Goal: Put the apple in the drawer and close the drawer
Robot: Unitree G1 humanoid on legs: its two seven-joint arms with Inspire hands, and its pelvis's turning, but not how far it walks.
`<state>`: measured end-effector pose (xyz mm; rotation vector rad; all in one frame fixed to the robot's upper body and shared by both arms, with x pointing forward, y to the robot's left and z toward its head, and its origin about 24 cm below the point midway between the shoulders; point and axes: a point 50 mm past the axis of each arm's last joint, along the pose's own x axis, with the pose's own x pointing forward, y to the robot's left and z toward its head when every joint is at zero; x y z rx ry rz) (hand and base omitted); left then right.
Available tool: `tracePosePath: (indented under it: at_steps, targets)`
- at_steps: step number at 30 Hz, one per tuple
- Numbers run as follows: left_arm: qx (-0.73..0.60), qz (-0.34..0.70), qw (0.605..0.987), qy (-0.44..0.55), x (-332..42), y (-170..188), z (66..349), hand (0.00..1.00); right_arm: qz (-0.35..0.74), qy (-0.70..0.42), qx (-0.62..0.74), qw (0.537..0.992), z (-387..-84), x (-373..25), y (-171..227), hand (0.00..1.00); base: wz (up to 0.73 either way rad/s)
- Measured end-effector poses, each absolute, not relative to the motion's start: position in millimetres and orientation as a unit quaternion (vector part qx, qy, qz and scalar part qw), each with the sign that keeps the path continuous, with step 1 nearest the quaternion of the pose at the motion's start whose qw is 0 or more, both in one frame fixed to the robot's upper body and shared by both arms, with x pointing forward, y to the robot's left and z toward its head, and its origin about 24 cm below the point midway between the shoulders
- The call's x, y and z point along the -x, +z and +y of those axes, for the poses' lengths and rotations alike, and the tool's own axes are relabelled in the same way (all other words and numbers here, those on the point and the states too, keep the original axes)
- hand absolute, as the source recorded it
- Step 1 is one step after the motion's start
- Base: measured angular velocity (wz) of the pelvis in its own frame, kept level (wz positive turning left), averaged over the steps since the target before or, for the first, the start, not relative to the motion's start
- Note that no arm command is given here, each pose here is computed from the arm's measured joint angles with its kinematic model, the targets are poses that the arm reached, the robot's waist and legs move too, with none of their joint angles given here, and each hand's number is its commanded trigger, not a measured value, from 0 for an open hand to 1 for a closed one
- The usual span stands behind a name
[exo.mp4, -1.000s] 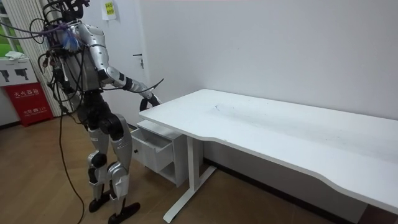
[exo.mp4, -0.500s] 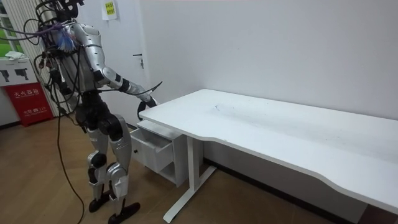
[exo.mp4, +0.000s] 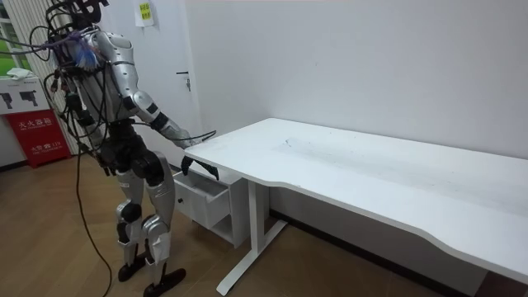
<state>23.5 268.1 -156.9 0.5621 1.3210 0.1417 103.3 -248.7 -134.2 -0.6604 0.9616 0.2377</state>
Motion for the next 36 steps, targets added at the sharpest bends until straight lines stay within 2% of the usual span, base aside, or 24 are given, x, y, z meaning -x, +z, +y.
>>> tracePosePath:
  at_steps: [5, 7, 9, 16, 24, 31, 36]
  targets:
    - [-0.256, 0.615, 0.743, 0.062, -20, -160, 260, 0.0, 0.494, 0.05, 0.365, 0.788, -281, -83, -136, 0.0, 0.43]
    - [-0.26, 0.616, 0.741, 0.06, -21, -159, 263, 0.0, 0.546, 0.023, 0.359, 0.757, -292, -57, -141, 0.0, 0.5]
    - [-0.261, 0.618, 0.74, 0.056, -20, -160, 263, 0.0, 0.582, 0.018, 0.348, 0.734, -294, -41, -145, 0.0, -0.09]
    - [-0.265, 0.616, 0.74, 0.051, -39, -159, 267, 0.0, 0.65, 0.019, 0.274, 0.709, -281, -1, -155, 0.0, -0.1]
    - [-0.276, 0.648, 0.708, 0.061, -10, -156, 279, 0.0, 0.656, -0.019, 0.234, 0.717, -279, -4, -156, 0.0, -0.03]
    - [-0.274, 0.631, 0.722, 0.073, -22, -156, 275, 0.0, 0.61, -0.017, 0.264, 0.746, -279, -41, -154, 0.0, -0.26]
    - [-0.277, 0.622, 0.729, 0.075, -33, -157, 272, 0.0, 0.602, -0.003, 0.258, 0.756, -269, -48, -158, 0.0, -0.08]
